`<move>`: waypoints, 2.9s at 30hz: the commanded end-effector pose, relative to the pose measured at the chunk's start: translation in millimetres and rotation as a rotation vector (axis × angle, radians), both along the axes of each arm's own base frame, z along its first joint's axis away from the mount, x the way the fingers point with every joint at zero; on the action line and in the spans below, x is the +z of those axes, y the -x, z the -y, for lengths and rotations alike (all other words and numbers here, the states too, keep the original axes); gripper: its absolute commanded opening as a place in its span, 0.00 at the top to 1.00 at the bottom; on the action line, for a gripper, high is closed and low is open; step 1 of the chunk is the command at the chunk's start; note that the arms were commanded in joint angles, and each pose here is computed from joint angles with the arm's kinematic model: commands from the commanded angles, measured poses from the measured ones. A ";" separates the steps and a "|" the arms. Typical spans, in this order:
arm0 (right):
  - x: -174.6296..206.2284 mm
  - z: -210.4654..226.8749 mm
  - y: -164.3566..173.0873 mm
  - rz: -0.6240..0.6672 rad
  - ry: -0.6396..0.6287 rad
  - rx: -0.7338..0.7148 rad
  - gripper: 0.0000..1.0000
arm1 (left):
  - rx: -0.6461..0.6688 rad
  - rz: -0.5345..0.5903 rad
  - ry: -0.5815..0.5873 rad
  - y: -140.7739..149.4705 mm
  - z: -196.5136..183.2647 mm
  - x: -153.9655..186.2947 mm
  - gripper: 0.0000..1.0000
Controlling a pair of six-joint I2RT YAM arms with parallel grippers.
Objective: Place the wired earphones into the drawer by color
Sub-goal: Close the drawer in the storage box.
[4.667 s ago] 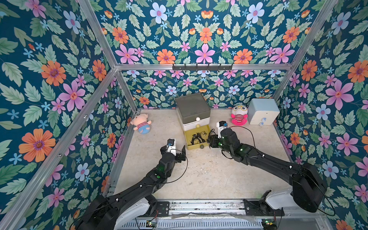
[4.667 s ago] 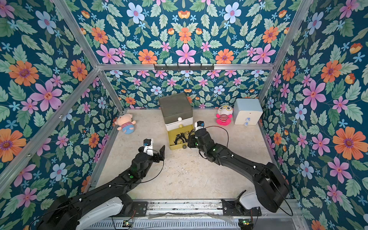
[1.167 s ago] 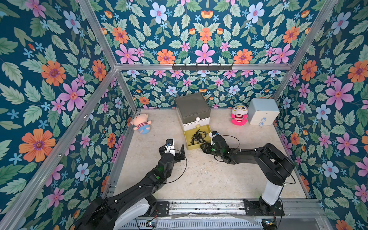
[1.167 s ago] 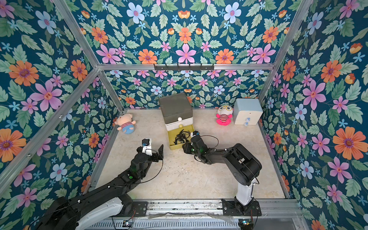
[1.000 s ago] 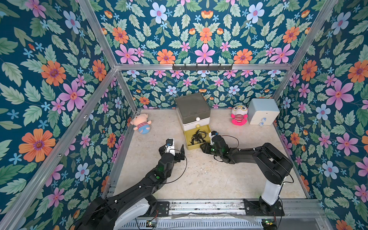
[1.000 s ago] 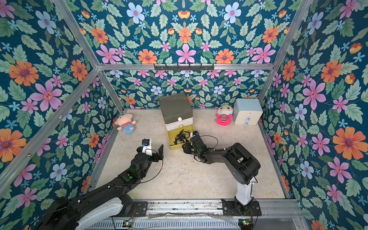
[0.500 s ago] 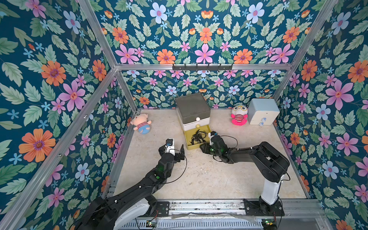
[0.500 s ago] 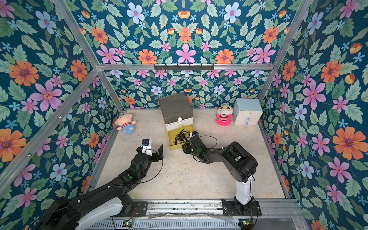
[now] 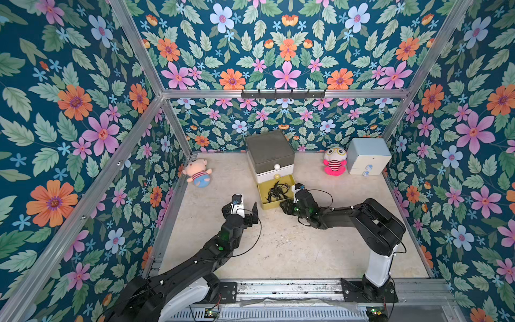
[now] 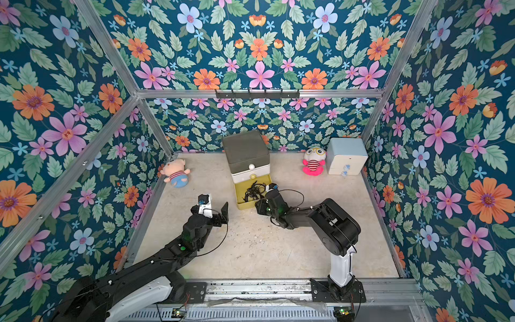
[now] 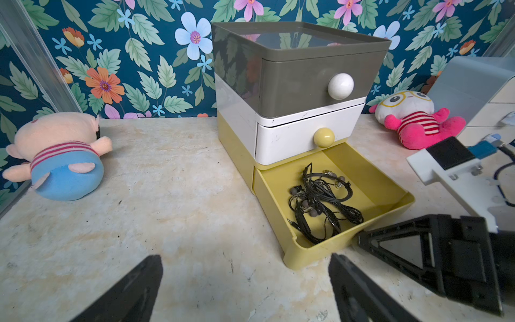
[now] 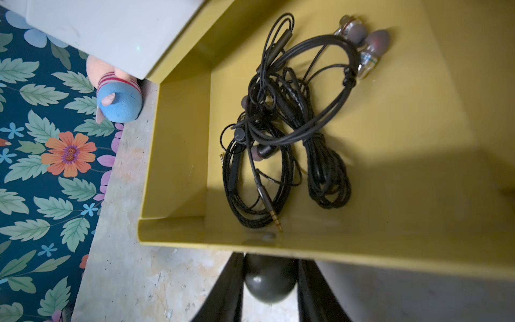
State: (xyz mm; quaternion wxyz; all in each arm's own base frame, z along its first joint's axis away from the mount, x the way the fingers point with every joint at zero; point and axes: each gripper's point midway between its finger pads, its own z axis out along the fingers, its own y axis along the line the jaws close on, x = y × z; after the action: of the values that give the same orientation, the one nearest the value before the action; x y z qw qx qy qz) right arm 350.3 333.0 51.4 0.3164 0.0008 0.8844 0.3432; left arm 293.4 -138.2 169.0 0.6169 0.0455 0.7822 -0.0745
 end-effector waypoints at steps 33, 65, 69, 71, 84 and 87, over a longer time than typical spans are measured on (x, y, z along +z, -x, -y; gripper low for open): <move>20.7 -8.3 -41.9 0.102 0.002 -0.054 0.68 | 0.012 0.014 0.007 1.4 -3.8 2.8 0.01; 8.2 -23.3 -90.2 0.170 -0.032 -0.097 0.68 | 0.014 0.014 0.001 0.6 -3.9 2.5 0.01; 8.9 -24.7 -94.8 0.185 -0.035 -0.104 0.68 | 0.015 0.014 0.000 0.6 -4.0 2.3 0.01; 8.0 -24.1 -97.4 0.187 -0.032 -0.110 0.68 | 0.017 0.014 -0.001 0.5 -4.3 2.0 0.01; 7.1 -23.5 -109.9 0.240 -0.039 -0.133 0.68 | 0.018 0.015 -0.001 0.5 -4.5 2.3 0.01; 7.7 -25.2 -113.2 0.254 -0.046 -0.137 0.68 | 0.019 0.015 -0.001 0.5 -4.7 2.6 0.01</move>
State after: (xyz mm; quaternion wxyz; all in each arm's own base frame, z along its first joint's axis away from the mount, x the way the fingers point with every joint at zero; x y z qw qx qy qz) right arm 456.8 360.3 56.6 0.4311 0.0222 0.8335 0.3450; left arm 292.0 -135.7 169.0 0.6184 0.0429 0.7813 -0.0725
